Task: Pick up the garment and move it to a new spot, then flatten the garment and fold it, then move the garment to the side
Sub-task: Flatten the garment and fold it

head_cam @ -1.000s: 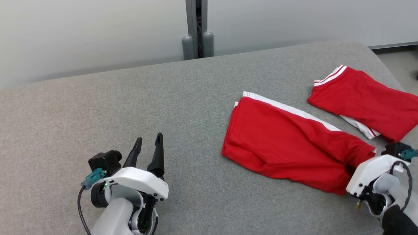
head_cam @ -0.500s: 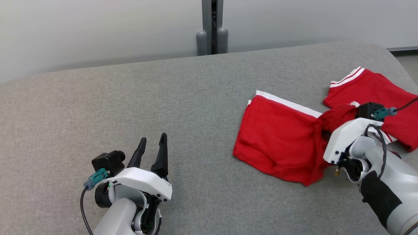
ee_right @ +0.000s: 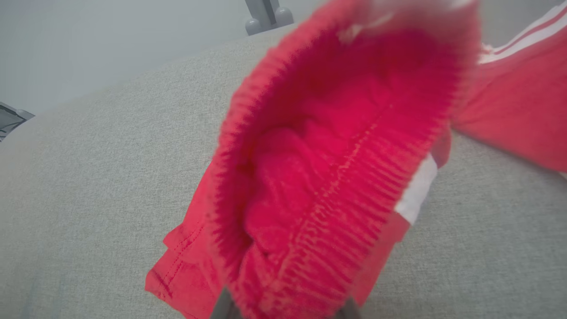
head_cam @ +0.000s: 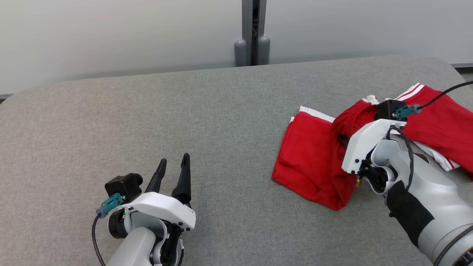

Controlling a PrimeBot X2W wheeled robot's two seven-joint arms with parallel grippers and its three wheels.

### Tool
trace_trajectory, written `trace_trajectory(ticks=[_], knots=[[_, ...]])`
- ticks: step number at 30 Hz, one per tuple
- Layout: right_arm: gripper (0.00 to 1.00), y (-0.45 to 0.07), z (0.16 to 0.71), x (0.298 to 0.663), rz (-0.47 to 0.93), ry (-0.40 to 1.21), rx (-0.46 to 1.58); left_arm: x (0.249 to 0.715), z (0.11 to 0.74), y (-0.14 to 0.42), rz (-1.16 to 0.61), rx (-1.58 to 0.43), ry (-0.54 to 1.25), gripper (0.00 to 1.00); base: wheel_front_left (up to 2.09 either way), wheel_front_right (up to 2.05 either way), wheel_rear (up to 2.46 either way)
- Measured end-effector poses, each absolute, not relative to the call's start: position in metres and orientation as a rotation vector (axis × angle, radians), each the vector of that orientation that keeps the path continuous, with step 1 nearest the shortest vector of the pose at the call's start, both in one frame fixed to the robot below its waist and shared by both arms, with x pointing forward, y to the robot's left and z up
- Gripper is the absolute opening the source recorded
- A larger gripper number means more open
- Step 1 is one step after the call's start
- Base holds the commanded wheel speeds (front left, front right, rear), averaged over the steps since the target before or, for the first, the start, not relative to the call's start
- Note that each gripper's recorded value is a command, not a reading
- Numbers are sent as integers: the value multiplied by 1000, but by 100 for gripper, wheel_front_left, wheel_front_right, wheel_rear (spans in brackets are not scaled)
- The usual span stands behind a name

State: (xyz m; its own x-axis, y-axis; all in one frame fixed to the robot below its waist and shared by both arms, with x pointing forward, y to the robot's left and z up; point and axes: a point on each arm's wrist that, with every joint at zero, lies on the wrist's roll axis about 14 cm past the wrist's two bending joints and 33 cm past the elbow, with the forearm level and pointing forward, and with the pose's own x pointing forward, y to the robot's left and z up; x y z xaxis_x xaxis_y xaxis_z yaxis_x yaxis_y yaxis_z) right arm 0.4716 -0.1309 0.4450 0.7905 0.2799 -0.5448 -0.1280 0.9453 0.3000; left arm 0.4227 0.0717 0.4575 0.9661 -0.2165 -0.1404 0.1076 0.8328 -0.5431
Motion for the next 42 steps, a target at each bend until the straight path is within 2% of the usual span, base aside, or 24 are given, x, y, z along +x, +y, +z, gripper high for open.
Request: trace_trajectory(ticks=[24, 26, 27, 42], knots=[[0, -81, 413, 495, 303, 704, 249, 416, 431, 110, -63, -559, 242, 100, 0, 0, 0], [44, -80, 412, 494, 308, 710, 241, 417, 431, 112, -59, -559, 241, 100, 0, 0, 0], [100, -79, 411, 493, 312, 711, 235, 417, 431, 112, -58, -559, 239, 100, 0, 0, 0], [100, -71, 424, 489, 340, 679, 205, 420, 439, 106, -80, -561, 223, 100, 0, 0, 0]])
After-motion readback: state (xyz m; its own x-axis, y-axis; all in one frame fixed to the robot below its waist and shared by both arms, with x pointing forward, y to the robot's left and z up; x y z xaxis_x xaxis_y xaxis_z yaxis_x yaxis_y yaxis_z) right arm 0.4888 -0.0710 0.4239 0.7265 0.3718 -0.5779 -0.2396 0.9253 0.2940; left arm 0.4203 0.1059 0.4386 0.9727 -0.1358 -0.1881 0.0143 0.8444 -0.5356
